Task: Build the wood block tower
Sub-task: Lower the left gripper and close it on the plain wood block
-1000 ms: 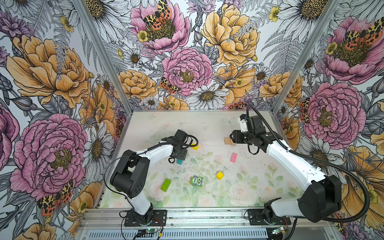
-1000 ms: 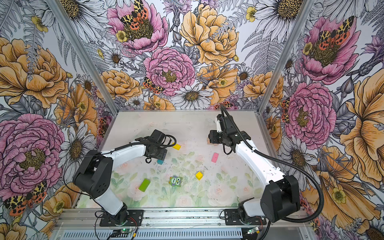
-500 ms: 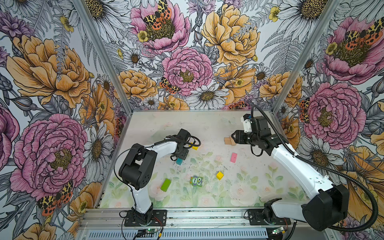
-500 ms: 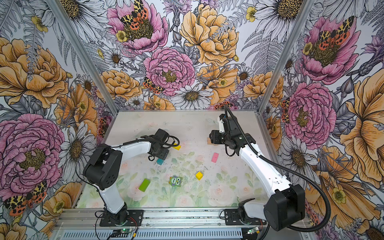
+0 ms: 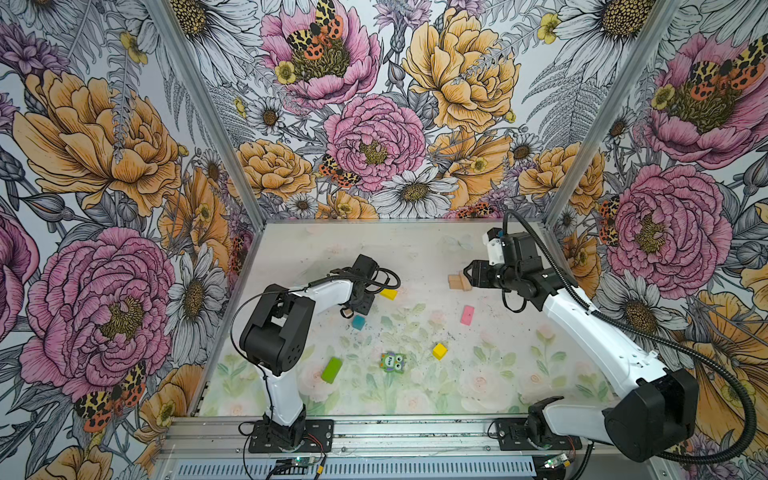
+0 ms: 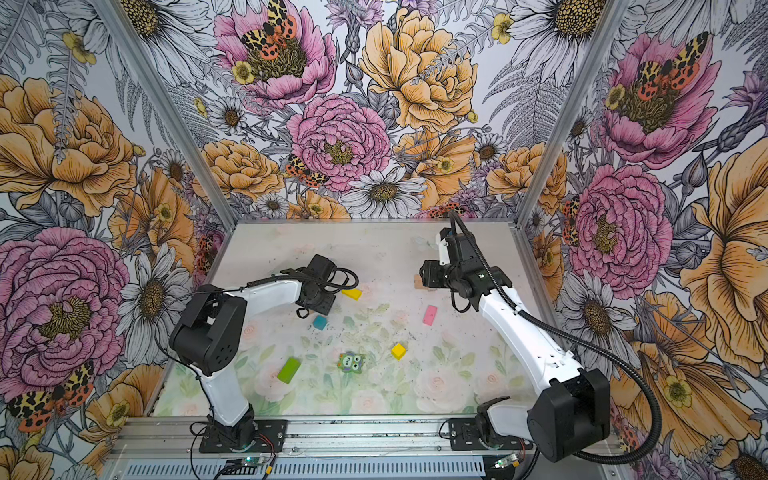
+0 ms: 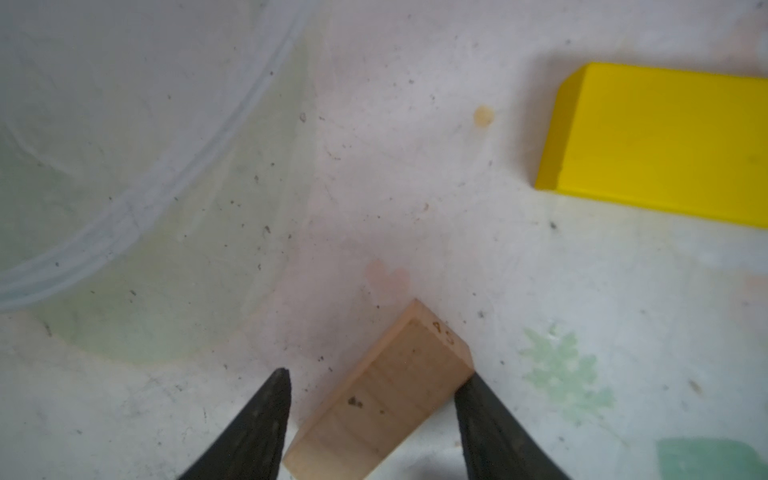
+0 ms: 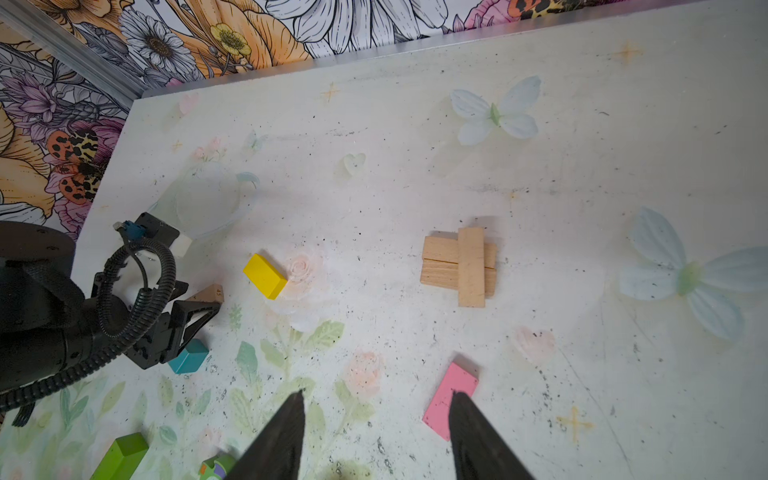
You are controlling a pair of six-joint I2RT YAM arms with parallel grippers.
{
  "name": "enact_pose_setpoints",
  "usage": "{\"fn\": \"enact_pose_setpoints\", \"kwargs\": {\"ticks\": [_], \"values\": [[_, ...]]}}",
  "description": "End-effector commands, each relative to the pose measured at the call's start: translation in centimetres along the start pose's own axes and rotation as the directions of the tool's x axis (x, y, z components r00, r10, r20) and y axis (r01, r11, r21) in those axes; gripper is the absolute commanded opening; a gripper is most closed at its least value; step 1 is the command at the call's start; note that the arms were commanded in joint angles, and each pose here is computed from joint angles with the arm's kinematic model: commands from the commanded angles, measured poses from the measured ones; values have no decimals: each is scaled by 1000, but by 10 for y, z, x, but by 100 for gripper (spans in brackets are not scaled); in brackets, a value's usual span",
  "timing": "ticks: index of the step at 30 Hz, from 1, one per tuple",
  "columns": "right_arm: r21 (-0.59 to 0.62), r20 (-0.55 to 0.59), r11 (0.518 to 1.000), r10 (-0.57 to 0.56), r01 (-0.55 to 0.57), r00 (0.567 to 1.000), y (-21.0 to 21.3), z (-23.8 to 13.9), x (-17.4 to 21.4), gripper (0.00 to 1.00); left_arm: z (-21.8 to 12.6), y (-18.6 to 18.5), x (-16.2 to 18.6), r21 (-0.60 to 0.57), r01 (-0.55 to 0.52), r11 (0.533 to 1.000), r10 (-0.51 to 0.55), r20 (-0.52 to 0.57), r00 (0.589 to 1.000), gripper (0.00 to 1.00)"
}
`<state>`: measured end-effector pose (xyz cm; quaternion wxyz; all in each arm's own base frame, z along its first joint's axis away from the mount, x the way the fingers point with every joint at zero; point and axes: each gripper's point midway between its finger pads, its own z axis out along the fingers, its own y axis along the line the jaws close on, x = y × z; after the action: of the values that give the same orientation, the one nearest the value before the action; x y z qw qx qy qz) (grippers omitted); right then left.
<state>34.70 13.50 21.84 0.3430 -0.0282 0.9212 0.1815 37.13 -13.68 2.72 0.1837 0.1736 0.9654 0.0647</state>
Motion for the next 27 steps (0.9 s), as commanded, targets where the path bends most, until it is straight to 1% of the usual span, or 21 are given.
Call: {"fn": "enact_pose_setpoints", "kwargs": {"ticks": [1, 2, 5, 7, 11, 12, 13, 15, 17, 19, 22, 24, 26, 27], "values": [[-1, 12, 1000, 15, -15, 1000, -1, -7, 1, 57, 5, -4, 13, 36, 23, 999, -22, -34, 999, 51], [-2, 10, 1000, 15, -15, 1000, -1, -7, 1, 58, 5, -5, 14, 33, 29, 999, -28, -37, 999, 49], [-2, 11, 1000, 16, -16, 1000, -2, -7, 3, 57, 6, -4, 17, 39, 47, 998, -46, -43, 998, 49], [-1, 12, 1000, 18, -18, 1000, -2, -8, 4, 58, 6, -5, 19, 44, 58, 997, -55, -50, 997, 46], [-5, 17, 1000, 20, -20, 1000, -1, -11, 5, 57, 5, -9, 22, 71, 87, 994, -83, -60, 995, 46], [-6, 17, 1000, 22, -22, 1000, -1, -11, 5, 57, 5, -10, 23, 76, 99, 992, -94, -68, 993, 46], [-9, 18, 1000, 22, -22, 1000, -1, -11, 5, 58, -3, -10, 19, 87, 115, 990, -111, -48, 993, 48], [-13, 13, 1000, 28, -27, 1000, -1, -11, 7, 57, -9, -8, 18, 93, 143, 985, -140, -41, 989, 52], [-18, 12, 999, 32, -32, 999, 0, -11, 7, 58, -13, -10, 18, 109, 166, 980, -162, -41, 986, 52], [-22, 7, 999, 36, -35, 999, 1, -11, 8, 58, -17, -11, 19, 118, 185, 976, -182, -37, 983, 55], [-28, 10, 999, 38, -38, 999, 2, -12, 9, 57, -18, -9, 20, 114, 189, 975, -186, -36, 982, 55], [-31, 13, 999, 37, -36, 999, 3, -14, 9, 58, -16, -11, 21, 124, 183, 975, -179, -44, 983, 53], [-35, 21, 999, 37, -36, 999, 4, -17, 8, 57, -14, -13, 21, 132, 182, 974, -177, -51, 983, 46], [-39, 21, 999, 38, -37, 999, 4, -19, 8, 58, -13, -15, 19, 136, 179, 974, -173, -50, 984, 44]]}}
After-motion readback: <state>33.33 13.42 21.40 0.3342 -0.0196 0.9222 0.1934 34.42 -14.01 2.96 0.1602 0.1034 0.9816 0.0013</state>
